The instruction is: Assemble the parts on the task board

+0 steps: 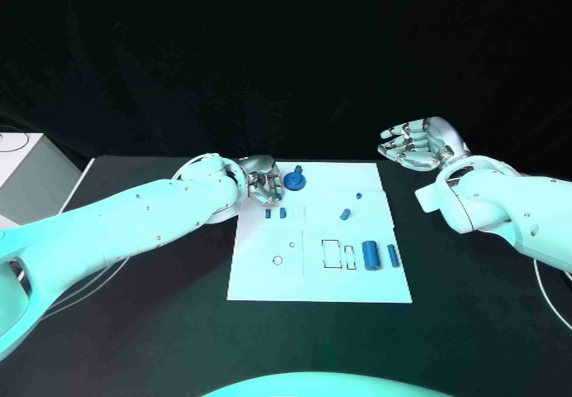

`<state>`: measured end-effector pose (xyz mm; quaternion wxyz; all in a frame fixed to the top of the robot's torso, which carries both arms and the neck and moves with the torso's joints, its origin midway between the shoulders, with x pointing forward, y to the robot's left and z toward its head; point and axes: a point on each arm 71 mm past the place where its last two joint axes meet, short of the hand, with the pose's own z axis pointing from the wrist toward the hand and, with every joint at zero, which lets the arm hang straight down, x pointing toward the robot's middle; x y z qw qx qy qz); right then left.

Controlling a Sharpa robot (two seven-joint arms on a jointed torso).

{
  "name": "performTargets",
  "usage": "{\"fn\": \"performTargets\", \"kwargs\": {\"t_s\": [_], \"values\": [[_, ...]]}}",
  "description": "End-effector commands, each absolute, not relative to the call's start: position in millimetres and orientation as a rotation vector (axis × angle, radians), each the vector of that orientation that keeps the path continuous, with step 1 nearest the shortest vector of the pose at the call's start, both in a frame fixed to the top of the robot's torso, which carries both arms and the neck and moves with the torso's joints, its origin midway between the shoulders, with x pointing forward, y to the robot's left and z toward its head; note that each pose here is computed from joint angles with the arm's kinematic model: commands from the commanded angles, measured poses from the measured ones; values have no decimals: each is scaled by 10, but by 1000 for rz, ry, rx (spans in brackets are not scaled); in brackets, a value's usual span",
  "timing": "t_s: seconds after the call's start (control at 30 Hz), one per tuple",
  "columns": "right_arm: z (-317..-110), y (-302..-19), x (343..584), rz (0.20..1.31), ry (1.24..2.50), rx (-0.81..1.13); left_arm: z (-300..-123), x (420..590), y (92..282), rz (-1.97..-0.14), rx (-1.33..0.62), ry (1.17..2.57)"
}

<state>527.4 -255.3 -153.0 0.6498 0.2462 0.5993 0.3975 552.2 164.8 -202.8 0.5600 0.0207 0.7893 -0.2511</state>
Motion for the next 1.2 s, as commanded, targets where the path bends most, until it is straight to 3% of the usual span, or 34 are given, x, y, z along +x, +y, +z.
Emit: {"fn": "performTargets", "kwargs": {"t_s": [0.03, 1.2], "values": [[-1522, -2539, 5269, 915, 1360, 544, -2042, 5517, 1630, -593, 52, 1872], [-1521, -2535, 5264, 917, 1361, 543, -2115, 5497, 1604, -592, 73, 1904]]}}
